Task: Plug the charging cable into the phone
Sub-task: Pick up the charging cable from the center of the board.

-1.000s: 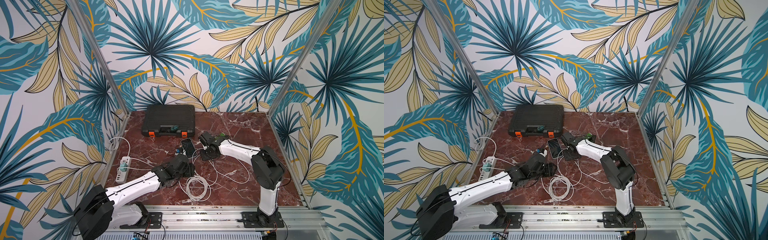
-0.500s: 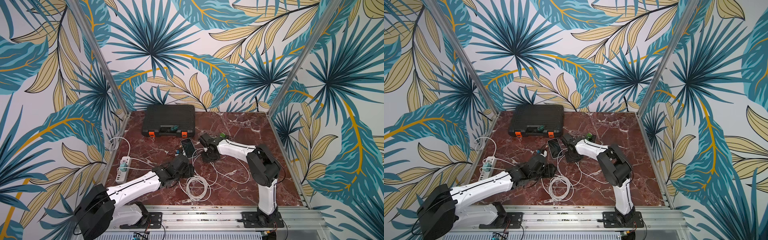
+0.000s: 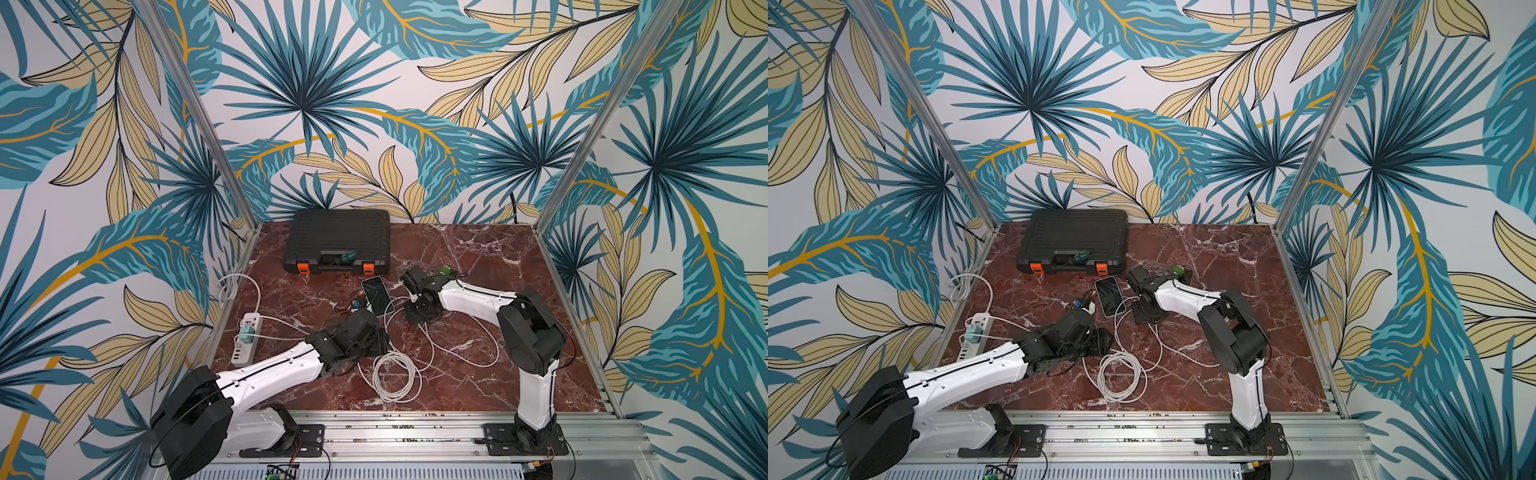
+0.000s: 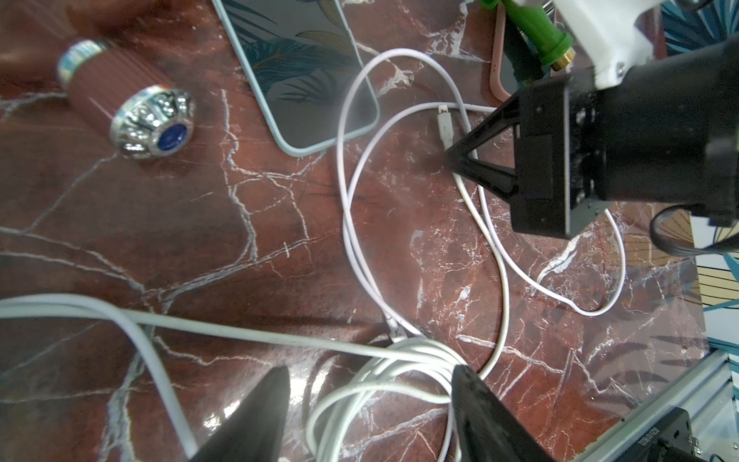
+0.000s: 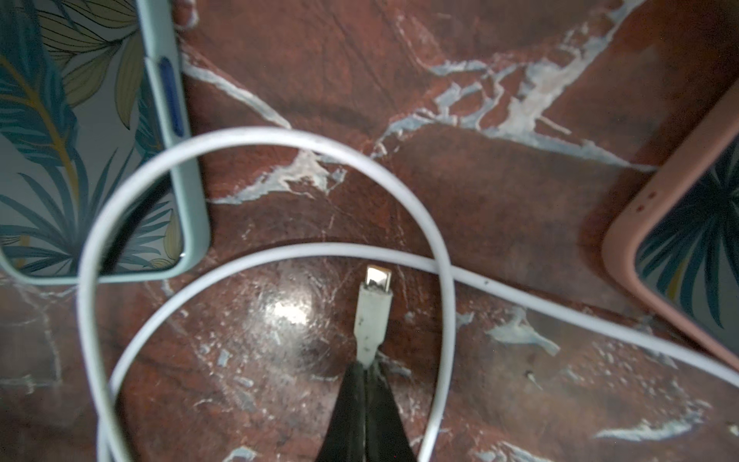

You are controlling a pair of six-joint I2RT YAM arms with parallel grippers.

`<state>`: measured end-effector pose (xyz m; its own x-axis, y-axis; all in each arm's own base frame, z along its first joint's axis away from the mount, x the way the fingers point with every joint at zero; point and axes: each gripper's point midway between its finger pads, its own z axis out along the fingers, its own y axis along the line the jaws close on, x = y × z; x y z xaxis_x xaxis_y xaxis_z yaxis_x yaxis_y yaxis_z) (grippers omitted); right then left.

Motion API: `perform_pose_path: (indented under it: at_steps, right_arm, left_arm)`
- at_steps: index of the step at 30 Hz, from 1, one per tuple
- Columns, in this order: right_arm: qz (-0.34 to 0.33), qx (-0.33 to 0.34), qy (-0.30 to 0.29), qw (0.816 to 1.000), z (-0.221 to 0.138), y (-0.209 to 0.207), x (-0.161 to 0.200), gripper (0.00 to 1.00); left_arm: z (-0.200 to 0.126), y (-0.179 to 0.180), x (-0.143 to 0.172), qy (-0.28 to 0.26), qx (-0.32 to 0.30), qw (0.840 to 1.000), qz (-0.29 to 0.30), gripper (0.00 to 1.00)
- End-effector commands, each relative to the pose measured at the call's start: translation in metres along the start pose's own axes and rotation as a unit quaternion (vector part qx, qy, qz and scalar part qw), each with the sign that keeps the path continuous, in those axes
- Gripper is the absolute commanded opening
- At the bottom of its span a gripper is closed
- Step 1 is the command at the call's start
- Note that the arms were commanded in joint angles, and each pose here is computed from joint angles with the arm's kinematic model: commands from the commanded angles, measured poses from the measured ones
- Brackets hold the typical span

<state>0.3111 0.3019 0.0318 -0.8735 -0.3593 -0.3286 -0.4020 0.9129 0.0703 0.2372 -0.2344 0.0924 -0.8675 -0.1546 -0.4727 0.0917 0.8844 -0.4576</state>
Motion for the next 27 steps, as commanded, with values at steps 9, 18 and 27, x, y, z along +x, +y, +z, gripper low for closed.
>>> perform_pose_path:
  at_steps: [9, 18, 27]
  right_arm:
    - [0.012, -0.074, -0.163, 0.984, -0.085, 0.011, -0.034, 0.0]
    - [0.03, -0.131, -0.234, 0.963, -0.121, 0.017, -0.034, 0.0]
    - [0.051, -0.177, -0.258, 0.948, -0.146, 0.011, -0.031, 0.0]
  left_arm:
    - [-0.023, -0.043, -0.028, -0.063, 0.104, 0.991, 0.06, 0.67]
    - [-0.033, -0.093, -0.039, -0.144, 0.251, 0.945, 0.152, 0.64]
    - [-0.015, -0.11, -0.056, -0.19, 0.258, 0.926, 0.202, 0.63]
